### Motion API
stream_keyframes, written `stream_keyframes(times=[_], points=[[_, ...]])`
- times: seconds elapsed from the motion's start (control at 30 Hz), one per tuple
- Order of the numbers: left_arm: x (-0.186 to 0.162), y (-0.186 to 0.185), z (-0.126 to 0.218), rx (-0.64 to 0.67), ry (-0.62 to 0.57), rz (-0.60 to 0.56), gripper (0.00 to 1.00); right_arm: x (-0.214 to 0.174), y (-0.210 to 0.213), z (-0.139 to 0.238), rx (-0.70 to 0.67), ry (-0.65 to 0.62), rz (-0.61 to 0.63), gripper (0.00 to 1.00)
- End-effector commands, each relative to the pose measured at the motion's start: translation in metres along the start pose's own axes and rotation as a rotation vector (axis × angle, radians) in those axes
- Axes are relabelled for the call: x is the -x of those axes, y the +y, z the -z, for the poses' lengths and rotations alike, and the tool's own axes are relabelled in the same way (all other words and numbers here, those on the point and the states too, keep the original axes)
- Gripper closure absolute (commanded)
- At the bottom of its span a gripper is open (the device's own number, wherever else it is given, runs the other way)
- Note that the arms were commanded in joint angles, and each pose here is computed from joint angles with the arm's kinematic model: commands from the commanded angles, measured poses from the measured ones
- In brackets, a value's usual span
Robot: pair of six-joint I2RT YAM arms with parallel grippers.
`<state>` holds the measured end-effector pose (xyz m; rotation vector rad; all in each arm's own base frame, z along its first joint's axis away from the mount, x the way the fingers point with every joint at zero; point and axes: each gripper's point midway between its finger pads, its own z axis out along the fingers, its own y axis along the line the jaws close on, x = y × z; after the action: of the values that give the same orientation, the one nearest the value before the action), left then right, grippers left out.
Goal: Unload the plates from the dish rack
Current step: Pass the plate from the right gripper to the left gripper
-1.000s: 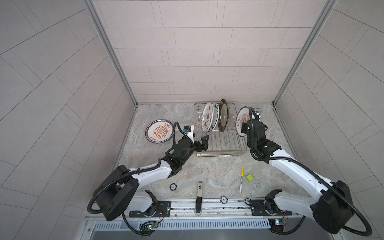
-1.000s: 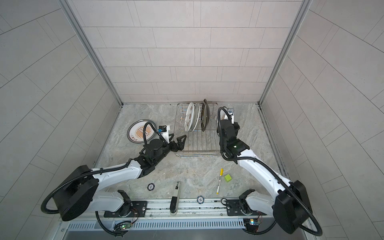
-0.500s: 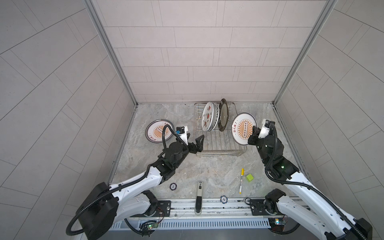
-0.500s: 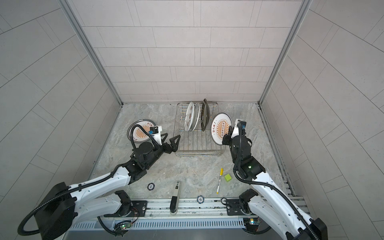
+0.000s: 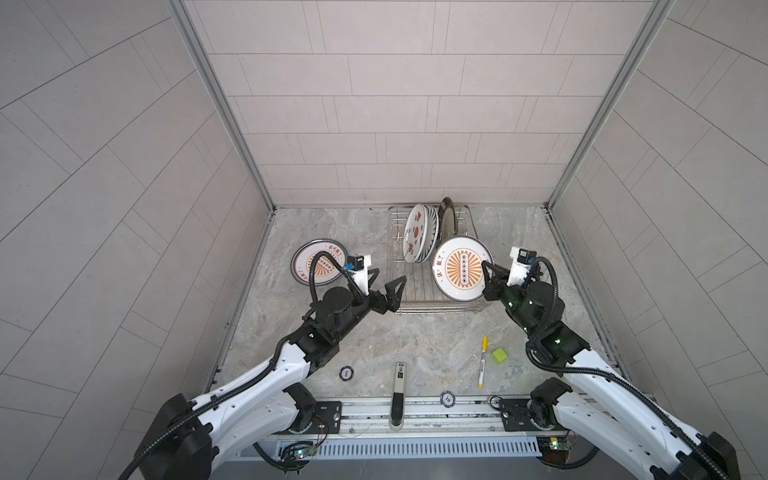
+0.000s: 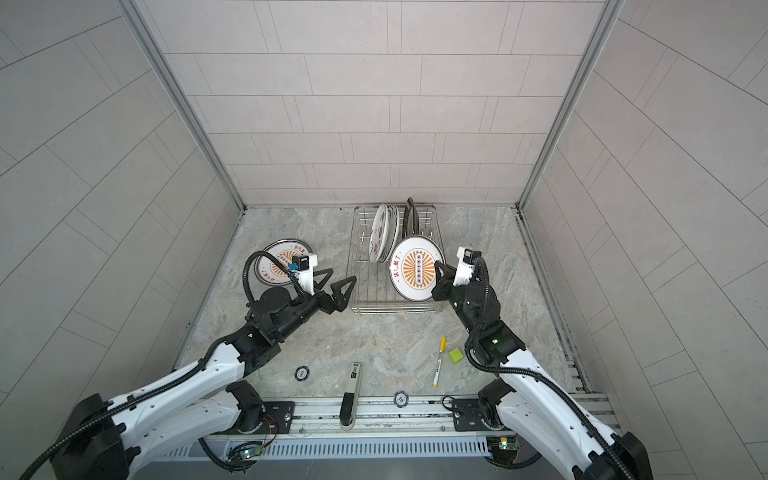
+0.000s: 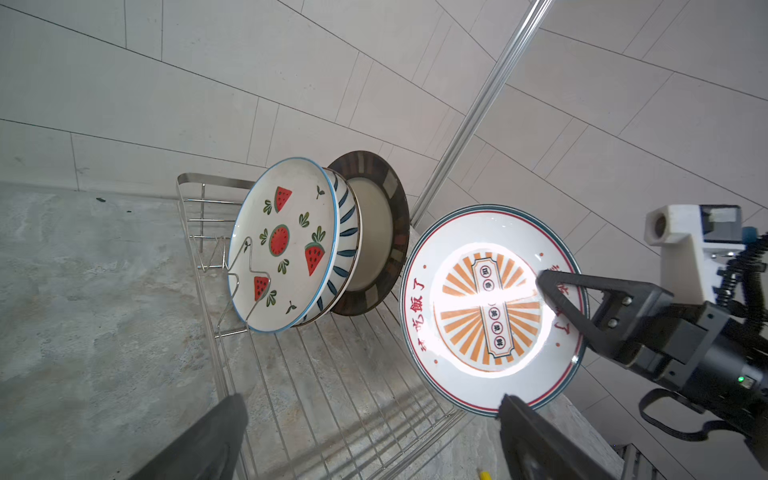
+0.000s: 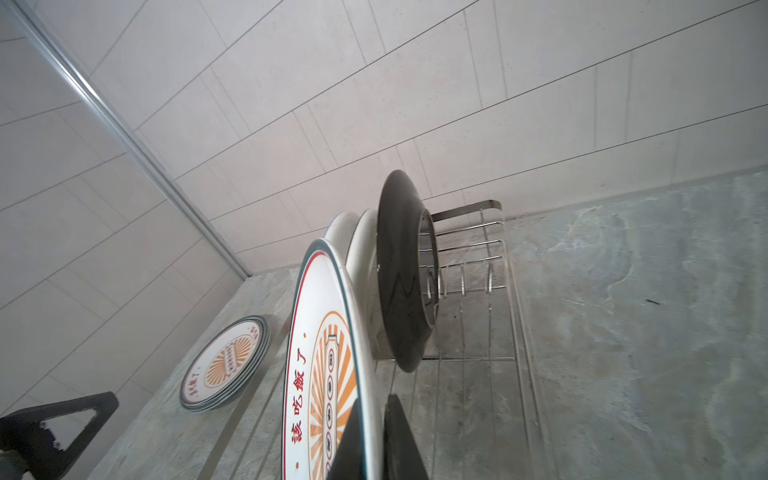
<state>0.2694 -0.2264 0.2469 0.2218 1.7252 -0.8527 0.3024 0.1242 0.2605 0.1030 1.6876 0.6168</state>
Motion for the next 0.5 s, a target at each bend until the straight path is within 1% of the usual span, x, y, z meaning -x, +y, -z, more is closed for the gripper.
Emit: stream_keyframes(times=[0.0,0.1,0.3,0.33,0.4,0.47], points=[[-0.015,-0.012,0.002,-0.093,0.069,-0.007,0.0,0.032,0.038,0.006,0.182,-0.107,-0.076,0.91],[-0.019,-0.021,-0.003,-0.163,0.101,0.022,0.0,0.032,0.046,0.005,0.222,-0.111,-0.09,0.91],[-0.016,-0.042,-0.009,-0.295,0.09,0.064,0.0,0.02,0.073,-0.003,0.332,-0.068,-0.113,0.91],[-0.015,-0.041,-0.01,-0.289,0.089,0.072,0.0,0.019,0.076,-0.004,0.347,-0.06,-0.113,0.91],[-0.017,-0.022,-0.015,-0.192,0.106,0.107,0.0,0.018,0.082,-0.005,0.37,-0.05,-0.104,0.91],[-0.016,-0.004,-0.016,-0.124,0.096,0.138,0.0,0.019,0.08,-0.004,0.357,-0.05,-0.089,0.91]])
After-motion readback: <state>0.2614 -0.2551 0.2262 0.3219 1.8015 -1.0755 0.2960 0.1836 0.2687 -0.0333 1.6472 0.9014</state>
